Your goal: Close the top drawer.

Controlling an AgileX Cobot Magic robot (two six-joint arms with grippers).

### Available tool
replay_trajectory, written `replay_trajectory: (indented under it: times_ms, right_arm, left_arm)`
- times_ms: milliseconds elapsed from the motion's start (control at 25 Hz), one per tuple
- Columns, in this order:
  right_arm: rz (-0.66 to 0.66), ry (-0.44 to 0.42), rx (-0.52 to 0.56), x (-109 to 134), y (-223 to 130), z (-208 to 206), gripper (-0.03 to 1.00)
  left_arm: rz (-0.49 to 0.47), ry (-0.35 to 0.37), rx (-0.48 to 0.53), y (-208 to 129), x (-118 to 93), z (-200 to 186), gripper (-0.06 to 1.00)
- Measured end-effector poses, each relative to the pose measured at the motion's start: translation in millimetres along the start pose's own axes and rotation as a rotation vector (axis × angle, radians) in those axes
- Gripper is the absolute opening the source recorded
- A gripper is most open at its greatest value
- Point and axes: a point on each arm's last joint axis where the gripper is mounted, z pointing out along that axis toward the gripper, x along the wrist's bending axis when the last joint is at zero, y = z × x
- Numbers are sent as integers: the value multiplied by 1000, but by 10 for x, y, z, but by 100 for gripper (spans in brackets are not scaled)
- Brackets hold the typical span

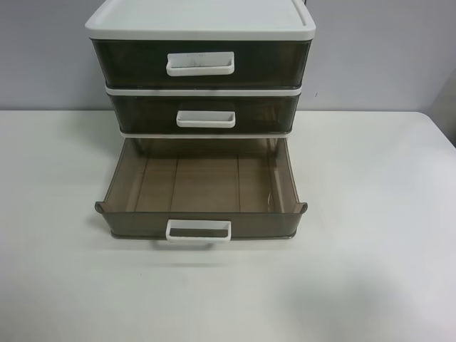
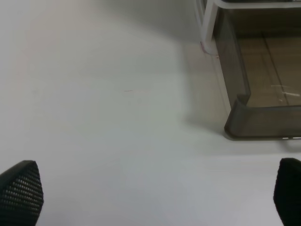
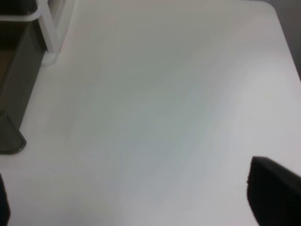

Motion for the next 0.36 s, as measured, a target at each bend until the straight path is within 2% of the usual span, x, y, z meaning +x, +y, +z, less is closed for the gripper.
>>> replay_trajectory:
  times_ms: [360]
  right_arm:
    - [0, 0, 0, 0, 0, 0, 99]
  left_arm:
    - [0, 0, 0, 0, 0, 0, 99]
